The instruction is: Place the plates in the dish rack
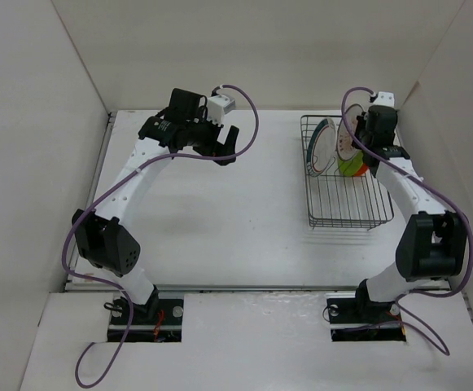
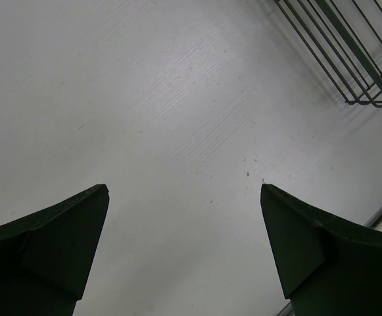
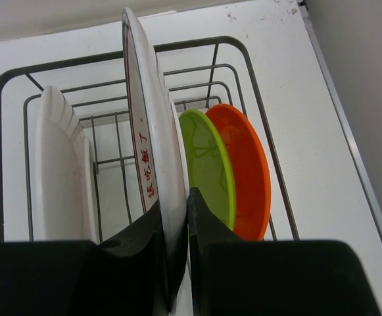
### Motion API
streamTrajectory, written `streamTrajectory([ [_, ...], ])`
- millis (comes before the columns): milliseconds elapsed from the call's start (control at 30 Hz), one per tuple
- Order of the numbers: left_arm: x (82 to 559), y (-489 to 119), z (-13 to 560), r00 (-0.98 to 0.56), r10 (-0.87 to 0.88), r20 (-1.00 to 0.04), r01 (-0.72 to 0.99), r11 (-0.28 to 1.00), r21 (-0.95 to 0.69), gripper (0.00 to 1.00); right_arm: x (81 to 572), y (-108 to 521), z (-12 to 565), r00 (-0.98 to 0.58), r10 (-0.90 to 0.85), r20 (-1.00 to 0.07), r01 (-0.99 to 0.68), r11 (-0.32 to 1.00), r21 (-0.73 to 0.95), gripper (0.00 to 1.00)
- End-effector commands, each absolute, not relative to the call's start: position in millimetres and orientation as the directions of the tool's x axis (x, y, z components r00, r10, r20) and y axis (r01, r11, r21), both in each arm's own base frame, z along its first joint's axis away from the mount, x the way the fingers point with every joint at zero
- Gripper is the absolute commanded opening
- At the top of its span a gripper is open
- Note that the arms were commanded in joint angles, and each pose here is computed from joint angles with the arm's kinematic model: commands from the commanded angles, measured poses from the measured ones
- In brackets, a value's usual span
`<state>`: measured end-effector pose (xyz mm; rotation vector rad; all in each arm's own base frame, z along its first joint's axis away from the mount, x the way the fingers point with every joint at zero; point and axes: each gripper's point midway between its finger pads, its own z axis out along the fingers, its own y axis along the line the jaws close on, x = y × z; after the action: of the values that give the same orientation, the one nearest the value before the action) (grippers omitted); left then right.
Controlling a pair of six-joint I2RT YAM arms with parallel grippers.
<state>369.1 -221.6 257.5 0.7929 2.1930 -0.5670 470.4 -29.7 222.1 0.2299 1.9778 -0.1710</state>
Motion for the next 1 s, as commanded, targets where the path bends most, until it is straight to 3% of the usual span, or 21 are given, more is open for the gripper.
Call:
streamTrajectory([
  [0,361,-223,271,-0.512,0.359,-0.780,0.704,0.696,-0.141,1.00,484,-29,227,-0.350,0.083,-0.933,0.225,0.974,0.002,0.05],
  [67,361,-223,271,-0.512,0.359,-0.780,0.704,0.696,-0.141,1.00,485,-29,222,-0.361,0.083,-0.929,0.225,0.974,-0.001,0.17],
  [233,361,-223,271,-0.512,0.359,-0.780,0.704,0.696,-0.141,1.00,486,-29,217,-0.370,0.083,-0.925,0.225,0.974,-0.003,0.23],
  [367,361,-223,271,-0.512,0.359,-0.780,0.704,0.696,-0.141,1.00,484,-29,225,-0.364,0.083,-0.928,0.225,0.974,-0.001,0.38],
  [467,362,-221,271,-0.513,0.360,-0.779,0.699,0.703,-0.135,1.00,481,-29,253,-0.321,0.083,-0.943,0.225,0.974,0.009,0.42],
  [567,370,-215,274,-0.509,0.350,-0.786,0.668,0.737,-0.104,1.00,467,-33,289,-0.267,0.083,-0.960,0.244,0.970,0.016,0.54],
  [700,386,-201,293,-0.491,0.311,-0.814,0.583,0.811,-0.042,1.00,438,-31,351,-0.167,0.085,-0.982,0.227,0.973,0.046,0.86],
  [733,391,-197,304,-0.476,0.295,-0.828,0.558,0.830,-0.025,1.00,431,-27,360,-0.164,0.086,-0.983,0.203,0.978,0.051,1.00],
  [967,416,-133,385,-0.355,0.151,-0.923,0.207,0.975,0.079,1.00,342,17,419,-0.061,0.127,-0.990,0.001,0.992,0.127,1.00],
])
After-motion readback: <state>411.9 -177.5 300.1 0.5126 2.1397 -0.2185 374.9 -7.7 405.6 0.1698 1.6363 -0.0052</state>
